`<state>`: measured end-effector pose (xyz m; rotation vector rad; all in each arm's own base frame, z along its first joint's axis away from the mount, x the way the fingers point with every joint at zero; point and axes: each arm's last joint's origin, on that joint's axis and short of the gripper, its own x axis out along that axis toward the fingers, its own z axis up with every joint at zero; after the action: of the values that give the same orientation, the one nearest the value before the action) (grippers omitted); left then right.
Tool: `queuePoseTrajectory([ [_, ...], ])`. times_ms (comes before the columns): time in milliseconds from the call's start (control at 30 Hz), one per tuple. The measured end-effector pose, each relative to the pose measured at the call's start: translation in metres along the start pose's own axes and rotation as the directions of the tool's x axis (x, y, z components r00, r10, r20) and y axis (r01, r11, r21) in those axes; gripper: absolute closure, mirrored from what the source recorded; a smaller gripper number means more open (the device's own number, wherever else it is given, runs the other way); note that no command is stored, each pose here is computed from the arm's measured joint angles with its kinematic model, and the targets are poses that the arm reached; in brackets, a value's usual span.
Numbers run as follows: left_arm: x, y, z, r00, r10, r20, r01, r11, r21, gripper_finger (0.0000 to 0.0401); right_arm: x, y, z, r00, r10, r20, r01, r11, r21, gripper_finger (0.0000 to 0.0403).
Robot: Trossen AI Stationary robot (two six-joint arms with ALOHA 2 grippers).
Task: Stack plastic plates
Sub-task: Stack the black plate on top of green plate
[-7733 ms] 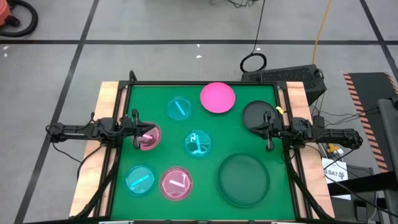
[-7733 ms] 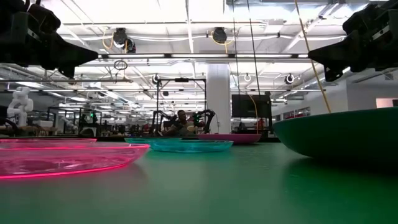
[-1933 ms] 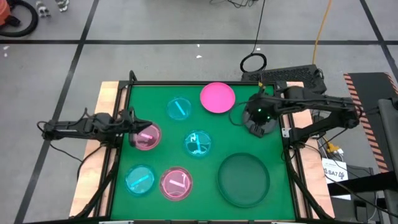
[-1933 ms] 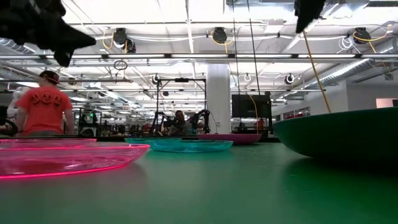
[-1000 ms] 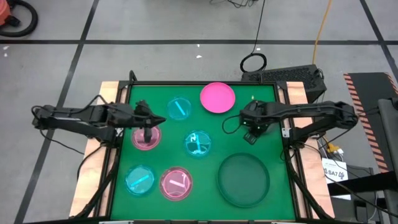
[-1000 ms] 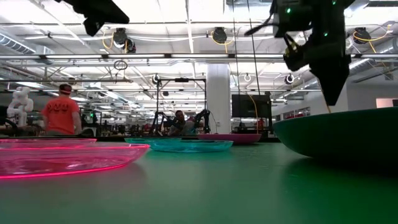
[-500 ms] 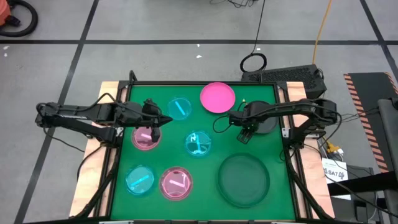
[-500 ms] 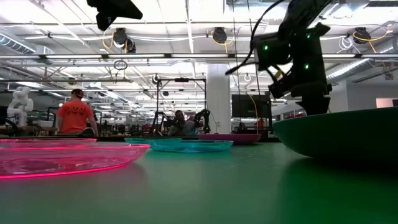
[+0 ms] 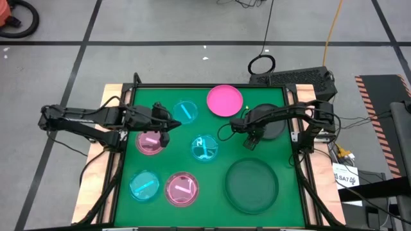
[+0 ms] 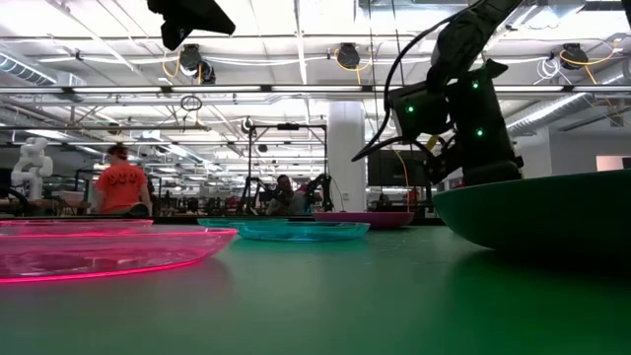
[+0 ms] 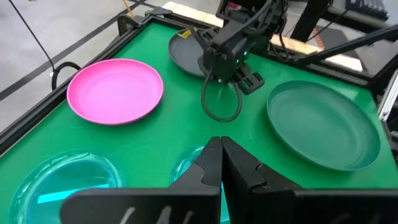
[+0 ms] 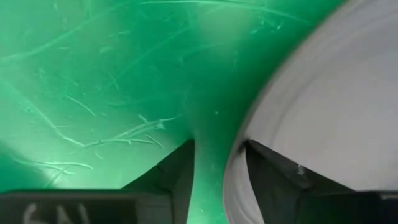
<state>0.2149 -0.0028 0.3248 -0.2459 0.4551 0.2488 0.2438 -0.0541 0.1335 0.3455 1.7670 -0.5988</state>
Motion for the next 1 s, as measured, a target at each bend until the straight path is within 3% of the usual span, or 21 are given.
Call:
queuePoseTrajectory([
  [400, 0.001, 0.0, -0.001, 1.0, 0.003, -0.007, -0.003, 1.0, -0.005, 0.04, -0.007, -0.005, -0.004, 0.997, -0.061, 0.05, 0.06, 0.998, 0.03, 0.039],
  [667, 0.001, 0.001, -0.001, 1.0, 0.019, -0.011, -0.019, 1.0, -0.003, 0.04, -0.021, -0.007, -0.015, 0.997, -0.033, 0.064, 0.034, 0.999, -0.015, 0.0392],
  [1000, 0.001, 0.003, -0.002, 0.997, 0.073, -0.01, -0.074, 0.996, -0.048, 0.04, -0.076, -0.014, -0.051, 0.972, 0.048, 0.228, -0.032, 0.997, -0.072, 0.0397],
])
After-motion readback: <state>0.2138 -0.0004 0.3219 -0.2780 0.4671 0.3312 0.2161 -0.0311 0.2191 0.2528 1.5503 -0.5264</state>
